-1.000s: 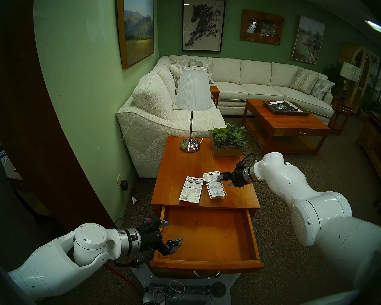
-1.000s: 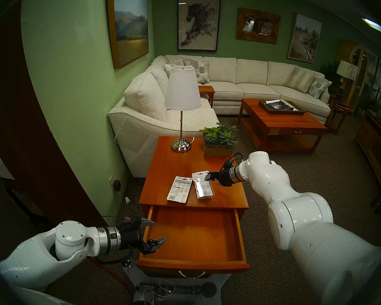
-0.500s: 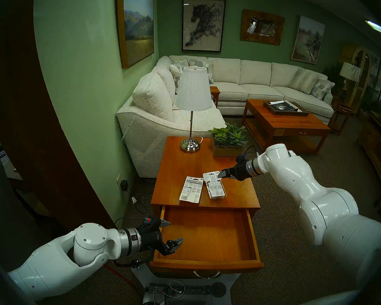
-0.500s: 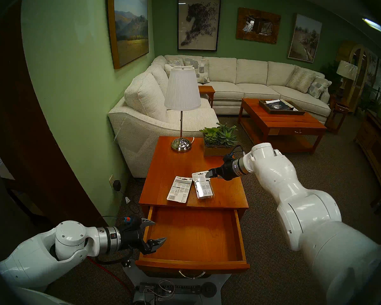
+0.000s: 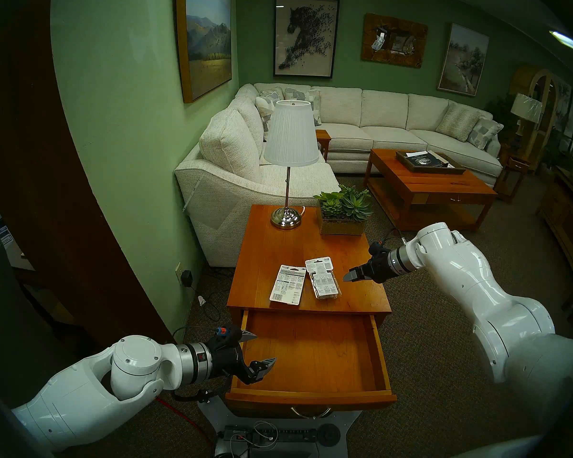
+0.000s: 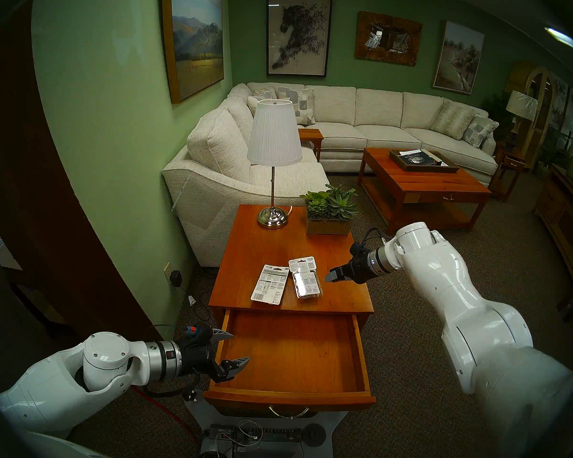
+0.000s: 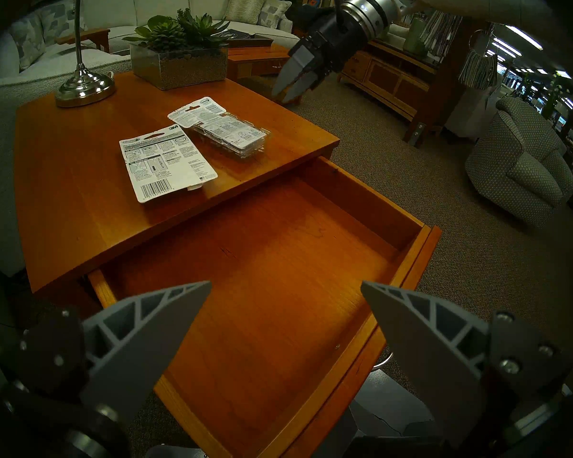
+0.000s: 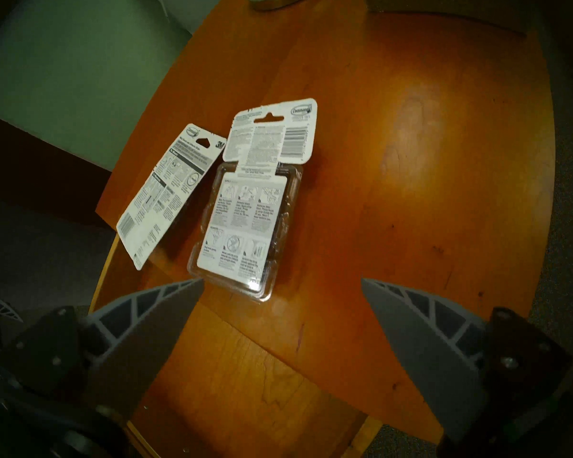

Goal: Open the drawer, take out the contents and close the drawer

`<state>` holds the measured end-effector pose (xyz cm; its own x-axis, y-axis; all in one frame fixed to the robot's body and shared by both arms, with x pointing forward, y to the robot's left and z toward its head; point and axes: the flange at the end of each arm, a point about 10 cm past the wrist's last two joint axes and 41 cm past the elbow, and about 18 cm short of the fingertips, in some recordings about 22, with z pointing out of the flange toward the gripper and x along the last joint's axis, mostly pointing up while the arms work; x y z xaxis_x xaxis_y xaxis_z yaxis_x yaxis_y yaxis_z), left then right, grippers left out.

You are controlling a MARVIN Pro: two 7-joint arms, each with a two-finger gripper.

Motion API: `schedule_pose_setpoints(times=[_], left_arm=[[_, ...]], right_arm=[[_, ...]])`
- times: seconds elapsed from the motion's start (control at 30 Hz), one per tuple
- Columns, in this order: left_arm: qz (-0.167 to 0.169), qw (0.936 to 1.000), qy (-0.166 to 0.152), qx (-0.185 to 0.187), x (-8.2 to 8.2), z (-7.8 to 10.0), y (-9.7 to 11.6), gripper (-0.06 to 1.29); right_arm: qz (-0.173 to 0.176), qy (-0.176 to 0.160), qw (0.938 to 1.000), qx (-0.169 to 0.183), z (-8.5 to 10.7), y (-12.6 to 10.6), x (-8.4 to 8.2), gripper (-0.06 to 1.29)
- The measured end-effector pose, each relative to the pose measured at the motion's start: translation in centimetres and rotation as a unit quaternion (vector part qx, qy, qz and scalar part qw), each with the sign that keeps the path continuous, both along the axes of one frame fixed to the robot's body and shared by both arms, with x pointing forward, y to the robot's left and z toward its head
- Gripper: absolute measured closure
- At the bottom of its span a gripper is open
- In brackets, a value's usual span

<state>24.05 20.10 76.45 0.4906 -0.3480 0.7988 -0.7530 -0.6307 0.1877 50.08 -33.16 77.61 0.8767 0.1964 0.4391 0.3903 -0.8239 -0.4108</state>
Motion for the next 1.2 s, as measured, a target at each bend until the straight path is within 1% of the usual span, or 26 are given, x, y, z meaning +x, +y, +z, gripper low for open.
schedule_pose_setpoints(times=[0.1, 0.4, 0.67, 0.87, 1.2], left_arm=[[0.001, 1.0, 0.001, 0.0, 0.0, -0.1, 0.0, 0.0], [0.002, 1.0, 0.002, 0.001, 0.0, -0.2, 0.1, 0.0], [0.003, 1.0, 0.003, 0.001, 0.0, -0.3, 0.1, 0.0], [0.004, 1.0, 0.003, 0.0, 0.0, -0.3, 0.1, 0.0], [0.004, 1.0, 0.004, 0.0, 0.0, -0.4, 0.1, 0.0]], right_arm=[[0.003, -0.001, 1.0, 0.0, 0.2, -0.7, -0.5, 0.01], [0.008, -0.006, 0.9998, -0.016, 0.4, -2.7, -2.2, 0.0], [0.03, -0.017, 0.9992, -0.022, 0.6, -3.0, -3.6, 0.01], [0.046, -0.028, 0.9983, -0.023, 1.1, -3.2, -4.5, 0.0], [0.069, -0.043, 0.9964, -0.024, 2.1, -4.3, -6.6, 0.0]])
